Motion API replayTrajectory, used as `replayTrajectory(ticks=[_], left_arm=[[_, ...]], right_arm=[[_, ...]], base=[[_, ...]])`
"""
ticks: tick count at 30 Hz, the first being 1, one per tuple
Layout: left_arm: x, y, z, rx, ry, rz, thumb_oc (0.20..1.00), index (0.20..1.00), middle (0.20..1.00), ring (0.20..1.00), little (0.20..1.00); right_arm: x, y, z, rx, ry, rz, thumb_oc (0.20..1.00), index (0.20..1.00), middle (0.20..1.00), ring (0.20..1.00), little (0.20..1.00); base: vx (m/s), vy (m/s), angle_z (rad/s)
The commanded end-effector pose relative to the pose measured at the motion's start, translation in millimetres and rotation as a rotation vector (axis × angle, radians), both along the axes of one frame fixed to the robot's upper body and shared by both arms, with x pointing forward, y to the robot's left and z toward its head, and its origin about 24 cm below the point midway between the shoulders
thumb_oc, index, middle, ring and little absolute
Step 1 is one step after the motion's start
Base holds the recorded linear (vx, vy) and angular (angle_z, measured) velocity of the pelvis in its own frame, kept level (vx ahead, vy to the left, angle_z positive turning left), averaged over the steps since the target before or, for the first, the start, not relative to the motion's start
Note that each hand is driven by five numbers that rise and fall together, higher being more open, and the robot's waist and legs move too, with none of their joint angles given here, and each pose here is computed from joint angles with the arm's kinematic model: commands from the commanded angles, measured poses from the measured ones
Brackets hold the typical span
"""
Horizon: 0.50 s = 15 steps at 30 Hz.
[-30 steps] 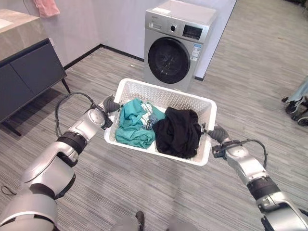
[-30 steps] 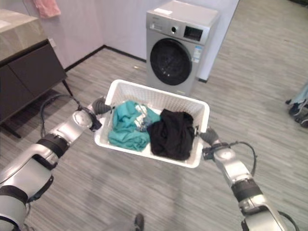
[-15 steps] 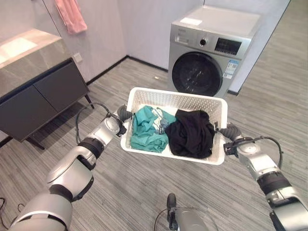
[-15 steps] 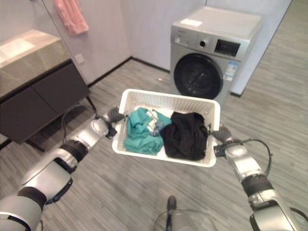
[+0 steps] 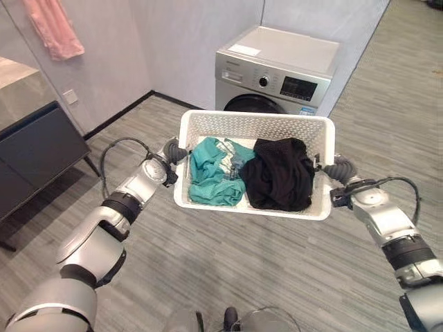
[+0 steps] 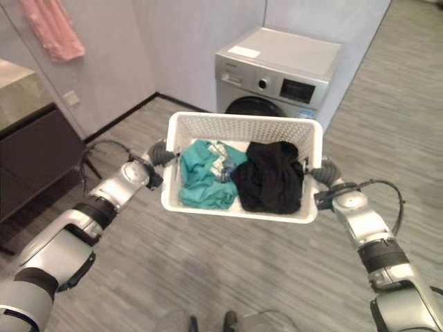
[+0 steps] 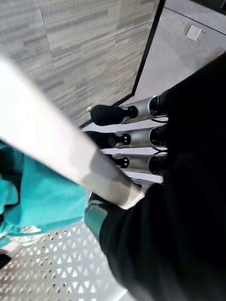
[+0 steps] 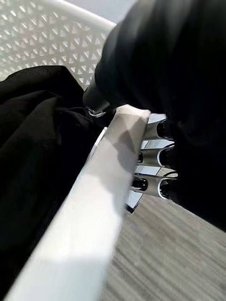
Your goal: Grab the laundry basket,head to the washer,open it,put in the laundry and shut it.
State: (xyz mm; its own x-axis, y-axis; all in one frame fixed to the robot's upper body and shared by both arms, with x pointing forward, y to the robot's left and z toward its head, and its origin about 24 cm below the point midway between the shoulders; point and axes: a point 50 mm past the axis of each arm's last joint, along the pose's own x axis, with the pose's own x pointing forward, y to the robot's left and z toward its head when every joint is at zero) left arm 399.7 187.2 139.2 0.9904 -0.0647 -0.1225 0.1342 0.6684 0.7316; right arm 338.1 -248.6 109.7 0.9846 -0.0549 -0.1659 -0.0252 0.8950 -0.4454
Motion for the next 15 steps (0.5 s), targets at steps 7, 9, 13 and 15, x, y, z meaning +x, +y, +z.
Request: replayTrajectory(ticks=[7, 9, 13, 15], left_arm=[[6, -75, 31, -0.019, -0.131, -0.237, 0.2, 0.2, 0.2, 0.2, 0.2], [5, -76, 34, -0.011, -0.14, -0.25, 0.2, 0.2, 0.2, 0.2, 0.2], [1, -80, 48, 0.019, -0.2, -0.314, 0.2, 0.2, 0.2, 0.2, 0.2], [0, -82, 54, 0.019, -0.221, -0.327, 0.2, 0.2, 0.2, 0.2, 0.2]], right_arm=[[3, 8, 55, 0.064, -0.273, 0.082, 0.2, 0.2, 0.2, 0.2, 0.2], [4, 11, 56, 0.074, -0.276, 0.092, 0.2, 0.2, 0.2, 0.2, 0.2], [9, 27, 66, 0.092, -0.329, 0.136, 0.2, 0.2, 0.2, 0.2, 0.2], [12, 36, 70, 0.094, -0.342, 0.159, 0.2, 0.2, 0.2, 0.2, 0.2]], base=[[0.33, 0.153, -0.07], [0.28, 0.177, -0.23], [0.41, 0.303, -0.59], [0.29, 0.259, -0.67]])
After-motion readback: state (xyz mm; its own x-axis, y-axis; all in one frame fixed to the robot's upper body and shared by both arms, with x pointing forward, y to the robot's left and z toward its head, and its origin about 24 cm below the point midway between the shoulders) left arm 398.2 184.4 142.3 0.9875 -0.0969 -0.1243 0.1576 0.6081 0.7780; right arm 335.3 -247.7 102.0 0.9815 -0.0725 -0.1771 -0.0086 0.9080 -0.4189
